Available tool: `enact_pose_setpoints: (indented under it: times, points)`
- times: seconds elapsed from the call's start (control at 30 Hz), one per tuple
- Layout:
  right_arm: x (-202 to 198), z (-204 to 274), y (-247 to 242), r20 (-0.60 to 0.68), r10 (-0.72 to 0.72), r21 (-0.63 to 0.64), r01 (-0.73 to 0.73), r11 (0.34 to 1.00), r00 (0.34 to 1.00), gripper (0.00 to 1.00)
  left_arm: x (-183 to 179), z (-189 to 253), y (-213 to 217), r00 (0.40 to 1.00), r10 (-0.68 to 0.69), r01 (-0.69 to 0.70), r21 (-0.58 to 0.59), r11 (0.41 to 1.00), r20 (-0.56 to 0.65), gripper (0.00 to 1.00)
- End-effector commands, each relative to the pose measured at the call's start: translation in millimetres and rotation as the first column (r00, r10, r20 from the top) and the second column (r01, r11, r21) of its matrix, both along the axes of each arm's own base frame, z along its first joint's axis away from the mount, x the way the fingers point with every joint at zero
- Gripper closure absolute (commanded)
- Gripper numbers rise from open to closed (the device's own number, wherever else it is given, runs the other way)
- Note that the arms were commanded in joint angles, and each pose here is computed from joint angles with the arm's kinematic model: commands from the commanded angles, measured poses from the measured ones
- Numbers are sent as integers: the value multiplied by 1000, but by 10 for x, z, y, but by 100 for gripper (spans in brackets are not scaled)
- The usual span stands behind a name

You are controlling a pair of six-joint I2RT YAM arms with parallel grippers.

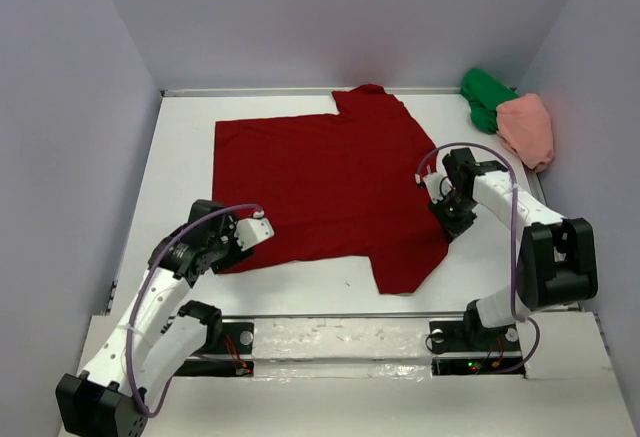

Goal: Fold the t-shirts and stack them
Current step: Flatten out the tshirt, then grap the side of the flattened tshirt closest away from the robot with both arms

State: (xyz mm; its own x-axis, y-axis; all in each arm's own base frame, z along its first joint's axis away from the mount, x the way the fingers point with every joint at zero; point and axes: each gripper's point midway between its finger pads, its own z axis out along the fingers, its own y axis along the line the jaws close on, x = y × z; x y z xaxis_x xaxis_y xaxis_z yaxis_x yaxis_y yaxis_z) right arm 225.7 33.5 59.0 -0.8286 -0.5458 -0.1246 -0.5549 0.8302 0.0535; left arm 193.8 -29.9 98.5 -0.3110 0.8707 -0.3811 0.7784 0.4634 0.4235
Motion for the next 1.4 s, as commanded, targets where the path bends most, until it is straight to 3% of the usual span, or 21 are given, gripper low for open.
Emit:
enact_pose_setpoints:
  times: [0.0,0.2,0.37,0.67,0.87,1.37]
  points:
    - [49,55,8,17,-9,-13,10,1000,1000,100,-224,70,-17,985,-156,159,35,987,-80,32]
    - [86,-17,9,-5,-33,-22,33,999,999,100,-327,-119,210,955,-242,273,193,942,-170,28]
    - [189,-37,46,-8,-57,-15,56,998,998,100,-420,-411,262,916,-285,351,219,911,-284,27]
    - [324,-106,101,-28,-72,-2,72,997,997,100,-158,-519,261,917,-308,374,276,886,-254,25]
    - [328,-164,82,-45,-70,-17,69,997,997,100,-38,-582,211,920,-302,365,269,891,-249,24]
    - [344,-209,12,-46,-77,-60,74,995,996,100,-148,-637,68,875,-328,405,166,899,-355,27]
